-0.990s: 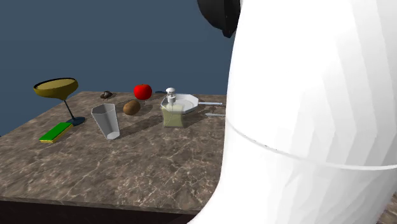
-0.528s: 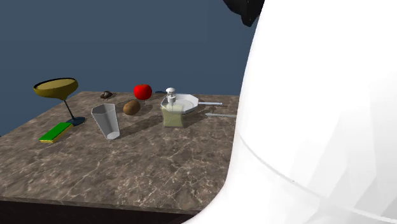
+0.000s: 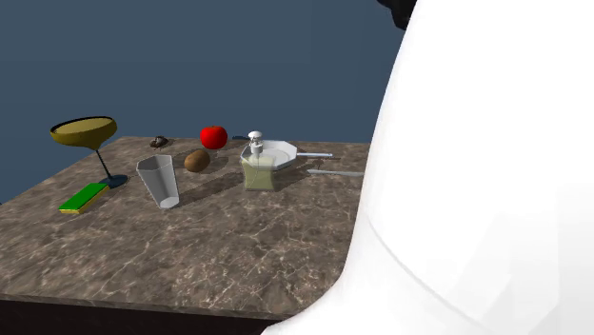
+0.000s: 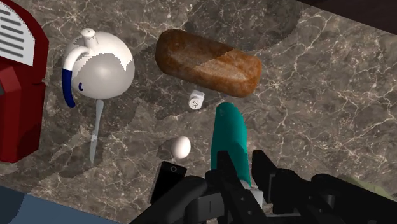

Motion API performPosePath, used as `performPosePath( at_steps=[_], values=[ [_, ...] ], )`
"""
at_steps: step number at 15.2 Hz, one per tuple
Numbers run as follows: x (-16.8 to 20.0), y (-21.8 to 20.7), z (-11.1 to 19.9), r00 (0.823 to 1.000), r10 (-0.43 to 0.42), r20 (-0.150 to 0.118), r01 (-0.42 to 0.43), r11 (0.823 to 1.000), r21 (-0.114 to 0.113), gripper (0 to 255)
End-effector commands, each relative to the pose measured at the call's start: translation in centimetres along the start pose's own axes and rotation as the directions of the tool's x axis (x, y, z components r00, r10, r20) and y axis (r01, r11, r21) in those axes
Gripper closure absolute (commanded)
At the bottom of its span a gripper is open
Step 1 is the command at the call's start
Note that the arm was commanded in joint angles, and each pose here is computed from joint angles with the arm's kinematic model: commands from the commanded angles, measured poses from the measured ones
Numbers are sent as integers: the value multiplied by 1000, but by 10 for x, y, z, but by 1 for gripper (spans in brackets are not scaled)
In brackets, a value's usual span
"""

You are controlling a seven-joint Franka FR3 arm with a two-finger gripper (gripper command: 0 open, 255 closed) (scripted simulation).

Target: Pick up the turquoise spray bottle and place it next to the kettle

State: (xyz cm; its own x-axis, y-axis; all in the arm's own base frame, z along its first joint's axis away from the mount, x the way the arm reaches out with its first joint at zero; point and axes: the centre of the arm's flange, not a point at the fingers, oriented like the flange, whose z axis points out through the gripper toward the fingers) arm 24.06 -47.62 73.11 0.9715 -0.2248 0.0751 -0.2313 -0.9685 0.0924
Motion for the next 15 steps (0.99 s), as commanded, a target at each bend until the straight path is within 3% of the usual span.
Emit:
performPosePath(
  at_steps=[1, 15],
  values=[
    [-23, 18, 2, 1000, -2, 0, 2, 1000, 0, 255],
    [-166, 135, 1, 1000, -2, 0, 2, 1000, 0, 255]
  ],
)
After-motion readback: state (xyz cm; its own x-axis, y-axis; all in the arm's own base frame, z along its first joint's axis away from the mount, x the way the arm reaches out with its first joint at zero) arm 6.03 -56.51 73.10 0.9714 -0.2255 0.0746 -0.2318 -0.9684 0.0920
